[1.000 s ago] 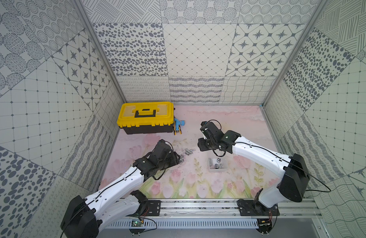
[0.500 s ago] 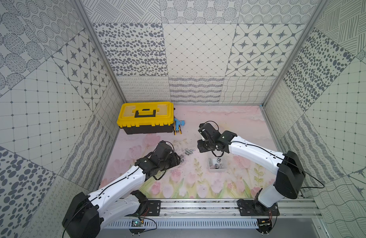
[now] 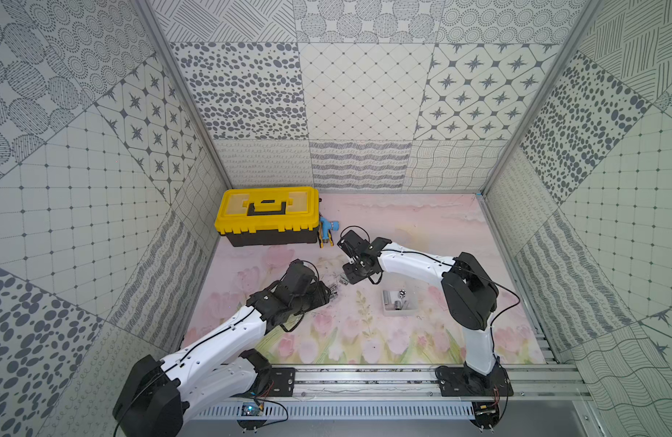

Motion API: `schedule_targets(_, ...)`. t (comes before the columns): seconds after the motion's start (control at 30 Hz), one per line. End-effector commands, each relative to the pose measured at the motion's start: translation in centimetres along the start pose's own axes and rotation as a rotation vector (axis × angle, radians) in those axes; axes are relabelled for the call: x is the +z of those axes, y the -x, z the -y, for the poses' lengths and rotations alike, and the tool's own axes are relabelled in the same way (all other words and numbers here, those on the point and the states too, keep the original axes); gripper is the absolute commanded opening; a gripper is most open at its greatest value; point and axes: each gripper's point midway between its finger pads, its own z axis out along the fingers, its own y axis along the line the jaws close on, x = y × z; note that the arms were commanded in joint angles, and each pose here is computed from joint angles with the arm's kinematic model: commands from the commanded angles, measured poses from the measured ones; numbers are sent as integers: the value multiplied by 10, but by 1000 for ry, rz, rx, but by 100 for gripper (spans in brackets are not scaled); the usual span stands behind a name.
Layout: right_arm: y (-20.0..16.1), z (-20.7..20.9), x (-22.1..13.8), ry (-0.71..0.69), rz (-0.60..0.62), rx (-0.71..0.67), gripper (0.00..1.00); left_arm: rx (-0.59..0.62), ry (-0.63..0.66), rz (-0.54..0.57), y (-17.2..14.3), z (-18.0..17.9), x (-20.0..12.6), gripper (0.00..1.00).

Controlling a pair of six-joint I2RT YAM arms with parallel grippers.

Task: Put the socket on the desktop into the storage box
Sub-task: Pick up the socket head at the center of the board.

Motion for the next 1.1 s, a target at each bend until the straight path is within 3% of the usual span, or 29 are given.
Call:
schedule_targets(0.0, 9, 14, 6, -13, -5, 6, 43, 6, 8, 11, 2, -5, 0, 63)
schedule_targets(0.87, -2, 12, 50, 20, -77, -25, 44, 5, 35, -16, 3, -7, 10, 63)
schedule_targets(1.07, -9, 15, 51, 29, -84, -10, 34, -4, 37, -14, 4, -7, 12, 63)
